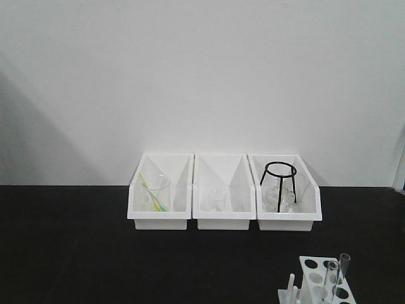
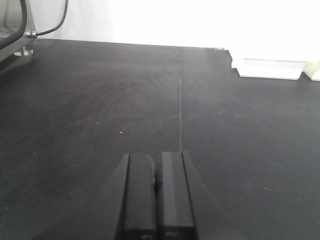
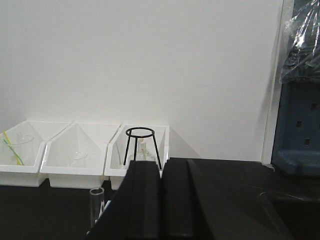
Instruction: Flip and reinsert test tube from rack
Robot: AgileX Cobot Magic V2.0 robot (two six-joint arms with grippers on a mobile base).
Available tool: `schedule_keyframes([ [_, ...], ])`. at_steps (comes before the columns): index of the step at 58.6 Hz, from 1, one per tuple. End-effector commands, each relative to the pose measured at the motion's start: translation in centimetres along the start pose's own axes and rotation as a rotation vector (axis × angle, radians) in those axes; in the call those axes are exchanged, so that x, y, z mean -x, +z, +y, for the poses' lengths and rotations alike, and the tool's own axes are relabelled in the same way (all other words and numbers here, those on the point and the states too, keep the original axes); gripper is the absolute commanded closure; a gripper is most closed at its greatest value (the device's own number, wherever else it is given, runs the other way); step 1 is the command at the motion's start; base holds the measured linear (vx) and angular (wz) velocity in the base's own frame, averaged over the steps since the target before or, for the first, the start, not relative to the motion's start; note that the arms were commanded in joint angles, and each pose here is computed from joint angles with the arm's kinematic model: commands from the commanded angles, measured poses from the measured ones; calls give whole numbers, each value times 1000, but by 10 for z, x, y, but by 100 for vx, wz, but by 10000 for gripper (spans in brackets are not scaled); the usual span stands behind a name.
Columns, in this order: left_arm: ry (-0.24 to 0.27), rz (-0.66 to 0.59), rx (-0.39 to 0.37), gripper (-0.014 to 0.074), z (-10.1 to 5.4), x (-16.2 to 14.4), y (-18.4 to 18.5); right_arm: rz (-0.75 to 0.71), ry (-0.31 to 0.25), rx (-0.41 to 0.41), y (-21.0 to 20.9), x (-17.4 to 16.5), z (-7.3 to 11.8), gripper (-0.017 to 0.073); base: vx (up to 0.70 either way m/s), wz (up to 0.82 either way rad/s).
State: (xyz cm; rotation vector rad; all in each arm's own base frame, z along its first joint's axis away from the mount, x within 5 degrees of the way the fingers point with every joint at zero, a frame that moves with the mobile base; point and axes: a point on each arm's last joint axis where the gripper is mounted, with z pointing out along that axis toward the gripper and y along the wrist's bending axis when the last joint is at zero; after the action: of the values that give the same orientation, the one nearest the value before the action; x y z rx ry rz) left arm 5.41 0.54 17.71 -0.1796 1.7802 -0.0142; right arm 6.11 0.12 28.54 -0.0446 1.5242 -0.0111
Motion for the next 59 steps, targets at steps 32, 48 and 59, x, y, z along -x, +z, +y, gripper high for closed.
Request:
schedule_keyframes([
  [32, -3, -96, -23, 600, -2, 8, -1, 139, 25, 2, 50, 2, 0, 179, 0, 0],
  [48, -3, -96, -23, 600, -2, 8, -1, 200, 26, 5, 69, -21, 1, 26, 0, 0],
  [59, -3, -96, -23, 600, -2, 8, -1, 121, 87, 18, 74, -54, 4, 27, 0, 0],
])
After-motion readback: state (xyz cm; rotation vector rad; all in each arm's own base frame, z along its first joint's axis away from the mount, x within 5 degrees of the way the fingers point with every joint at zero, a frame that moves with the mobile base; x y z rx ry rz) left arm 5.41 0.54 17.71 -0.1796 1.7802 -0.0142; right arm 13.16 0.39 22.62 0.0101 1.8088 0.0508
